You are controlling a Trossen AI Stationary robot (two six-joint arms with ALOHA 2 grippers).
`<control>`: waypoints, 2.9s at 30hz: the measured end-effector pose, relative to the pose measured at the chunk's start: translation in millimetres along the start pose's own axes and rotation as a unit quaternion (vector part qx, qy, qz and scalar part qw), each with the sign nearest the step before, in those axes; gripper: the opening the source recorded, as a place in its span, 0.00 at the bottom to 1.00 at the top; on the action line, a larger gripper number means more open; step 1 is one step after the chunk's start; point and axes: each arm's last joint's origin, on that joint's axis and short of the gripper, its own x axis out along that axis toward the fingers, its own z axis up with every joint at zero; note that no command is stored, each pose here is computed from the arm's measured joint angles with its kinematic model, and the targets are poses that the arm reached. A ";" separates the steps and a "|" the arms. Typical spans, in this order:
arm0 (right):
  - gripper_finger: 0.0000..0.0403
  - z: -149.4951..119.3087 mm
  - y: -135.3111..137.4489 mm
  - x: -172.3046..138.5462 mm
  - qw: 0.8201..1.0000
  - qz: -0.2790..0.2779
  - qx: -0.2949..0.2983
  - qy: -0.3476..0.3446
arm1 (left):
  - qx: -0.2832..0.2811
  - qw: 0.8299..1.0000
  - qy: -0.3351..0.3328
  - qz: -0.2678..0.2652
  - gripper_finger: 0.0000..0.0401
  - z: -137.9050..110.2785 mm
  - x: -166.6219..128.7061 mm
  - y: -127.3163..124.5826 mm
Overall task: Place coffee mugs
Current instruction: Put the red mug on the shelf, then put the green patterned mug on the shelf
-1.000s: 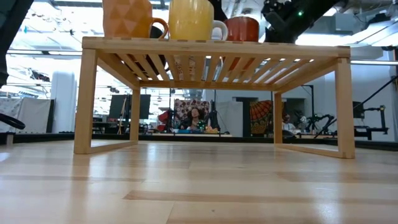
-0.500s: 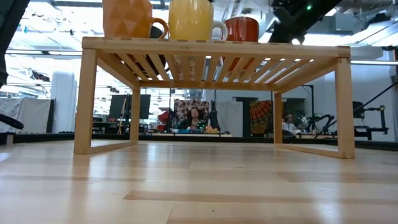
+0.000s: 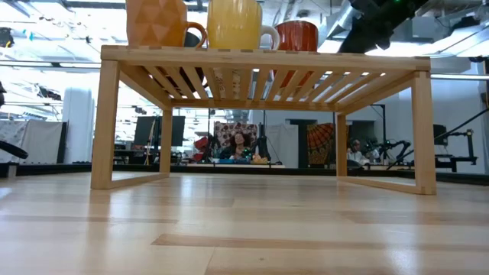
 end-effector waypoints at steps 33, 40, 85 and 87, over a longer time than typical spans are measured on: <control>0.04 -14.3 64.8 61.1 0.993 0.098 -0.035 0.061 | -0.022 0.971 -0.226 0.069 0.35 -75.3 -92.3 -41.4; 0.08 -10.5 61.4 64.1 0.994 0.094 -0.033 0.045 | -0.022 0.973 -0.217 0.068 0.35 -76.4 -87.3 -40.6; 0.24 2.4 62.2 1.4 0.977 0.210 0.027 -0.013 | -0.093 0.947 -0.300 -0.067 0.35 -159.6 -86.0 -75.8; 0.27 1.6 62.7 0.4 0.977 0.211 0.025 -0.010 | -0.094 0.948 -0.298 -0.068 0.35 -159.9 -85.5 -76.5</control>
